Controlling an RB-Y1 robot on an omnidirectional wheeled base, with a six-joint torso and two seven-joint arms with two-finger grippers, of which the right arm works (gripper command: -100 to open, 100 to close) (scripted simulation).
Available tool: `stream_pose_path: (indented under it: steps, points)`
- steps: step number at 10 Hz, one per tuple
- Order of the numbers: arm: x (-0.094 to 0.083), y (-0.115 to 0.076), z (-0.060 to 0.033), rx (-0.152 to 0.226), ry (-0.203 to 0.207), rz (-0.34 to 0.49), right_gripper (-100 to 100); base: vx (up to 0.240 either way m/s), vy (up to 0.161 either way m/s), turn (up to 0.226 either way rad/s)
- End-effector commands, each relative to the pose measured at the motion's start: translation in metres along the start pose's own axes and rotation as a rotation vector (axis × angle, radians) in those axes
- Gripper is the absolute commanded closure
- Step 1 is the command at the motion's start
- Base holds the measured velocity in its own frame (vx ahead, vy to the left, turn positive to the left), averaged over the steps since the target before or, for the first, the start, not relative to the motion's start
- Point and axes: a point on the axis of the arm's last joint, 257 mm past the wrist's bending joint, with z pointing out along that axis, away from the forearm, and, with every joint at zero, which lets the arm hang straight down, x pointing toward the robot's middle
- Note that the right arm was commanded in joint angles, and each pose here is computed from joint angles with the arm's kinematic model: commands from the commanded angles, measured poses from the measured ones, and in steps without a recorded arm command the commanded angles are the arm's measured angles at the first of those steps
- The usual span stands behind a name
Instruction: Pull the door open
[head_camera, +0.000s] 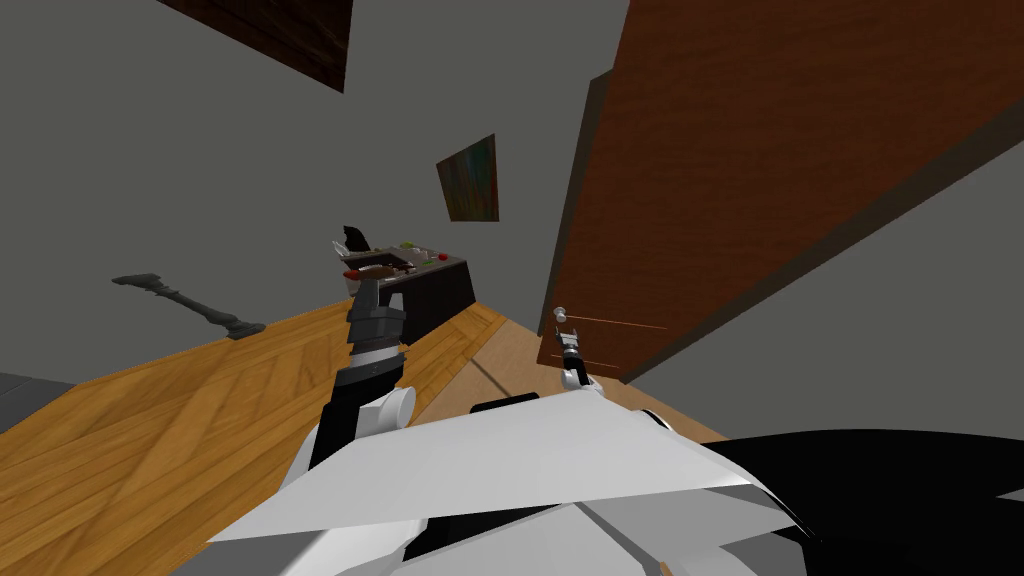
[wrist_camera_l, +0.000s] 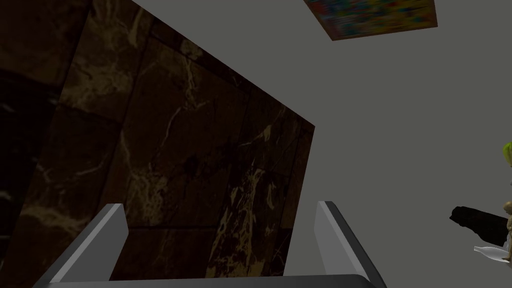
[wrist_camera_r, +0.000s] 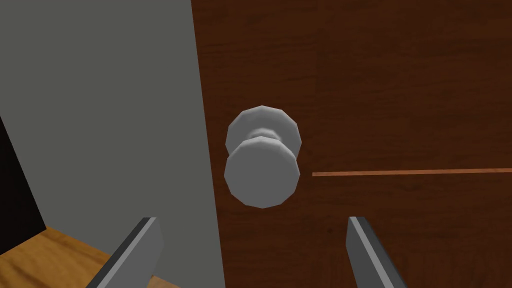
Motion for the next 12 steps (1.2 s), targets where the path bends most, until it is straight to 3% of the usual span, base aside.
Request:
stream_pose_path:
  steps: [1, 2, 3, 5, 7, 8, 12]
  points:
    - [-0.001, 0.014, -0.0014, -0.015, 0.001, 0.001, -100, 0.227, -0.072, 0.095]
    - [-0.001, 0.014, -0.0014, -0.015, 0.001, 0.001, -100, 0.156, -0.042, 0.039]
    - [-0.001, 0.031, -0.0056, -0.033, 0.003, 0.001, -100, 0.176, -0.032, 0.123]
    - [-0.001, 0.044, -0.0088, -0.047, 0.005, 0.001, -100, 0.213, -0.042, 0.090]
    - [-0.001, 0.042, -0.0073, -0.045, 0.006, 0.001, -100, 0.098, -0.018, 0.006]
    - [-0.001, 0.042, -0.0073, -0.045, 0.006, 0.001, 100, 0.000, 0.000, 0.000]
    - [-0.001, 0.042, -0.0073, -0.045, 0.006, 0.001, 100, -0.011, 0.000, 0.004]
